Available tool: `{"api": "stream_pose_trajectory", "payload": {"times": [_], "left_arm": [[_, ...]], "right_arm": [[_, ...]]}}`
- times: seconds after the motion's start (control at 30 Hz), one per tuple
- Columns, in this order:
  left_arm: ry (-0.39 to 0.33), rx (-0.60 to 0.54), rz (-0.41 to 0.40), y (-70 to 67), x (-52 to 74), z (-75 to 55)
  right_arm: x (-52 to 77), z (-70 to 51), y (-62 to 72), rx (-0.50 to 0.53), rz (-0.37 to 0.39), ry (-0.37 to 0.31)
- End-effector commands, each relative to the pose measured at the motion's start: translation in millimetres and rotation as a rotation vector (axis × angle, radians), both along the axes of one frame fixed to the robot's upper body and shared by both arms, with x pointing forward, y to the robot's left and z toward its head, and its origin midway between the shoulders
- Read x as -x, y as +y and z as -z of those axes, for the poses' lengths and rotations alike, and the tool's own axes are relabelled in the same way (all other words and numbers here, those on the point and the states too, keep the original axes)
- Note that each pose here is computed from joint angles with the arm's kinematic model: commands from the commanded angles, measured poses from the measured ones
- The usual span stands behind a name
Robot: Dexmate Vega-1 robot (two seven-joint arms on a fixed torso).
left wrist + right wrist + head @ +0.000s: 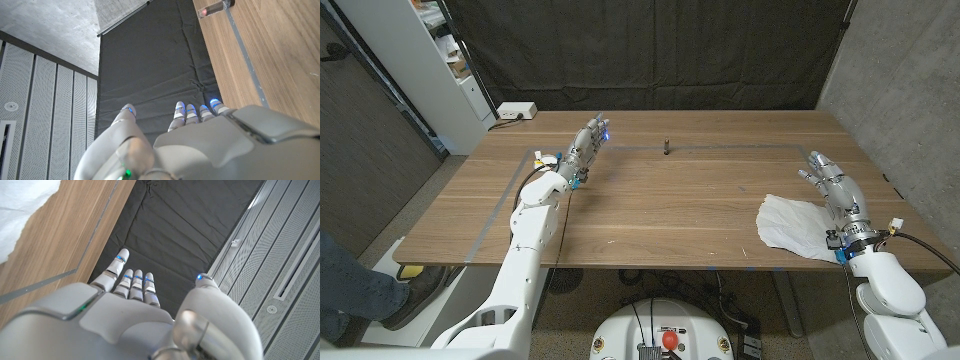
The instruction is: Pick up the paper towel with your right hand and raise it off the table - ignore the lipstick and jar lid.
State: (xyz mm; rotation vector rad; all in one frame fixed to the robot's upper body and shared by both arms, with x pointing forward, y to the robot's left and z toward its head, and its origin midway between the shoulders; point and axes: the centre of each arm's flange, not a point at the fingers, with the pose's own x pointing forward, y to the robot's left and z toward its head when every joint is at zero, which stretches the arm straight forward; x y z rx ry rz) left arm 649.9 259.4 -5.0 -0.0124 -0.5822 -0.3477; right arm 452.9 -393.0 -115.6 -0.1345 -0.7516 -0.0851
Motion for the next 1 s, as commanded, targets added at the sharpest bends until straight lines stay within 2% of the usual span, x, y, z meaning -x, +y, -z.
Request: {"api": "stream_pose_trajectory", "payload": {"times": [0.03, 0.37, 0.57, 1.0], "left_arm": [[-0.002, -0.003, 0.009, -3.7, -0.4, -1.9], [0.001, -0.002, 0.008, -4.6, -0.9, -0.7], [0.003, 0.018, 0.038, -6.1, -1.0, 0.0], [0.006, 0.006, 0.031, -7.7, -0.4, -0.9]], "right_arm": [[5.2, 2.3, -0.6, 0.009, 0.011, 0.000], [9.8, 2.3, -0.3, 0.039, 0.036, -0.007], [11.8, 2.2, 0.1, 0.072, 0.068, -0.003], [18.0, -2.8, 8.1, 0.202, 0.185, -0.011]]}}
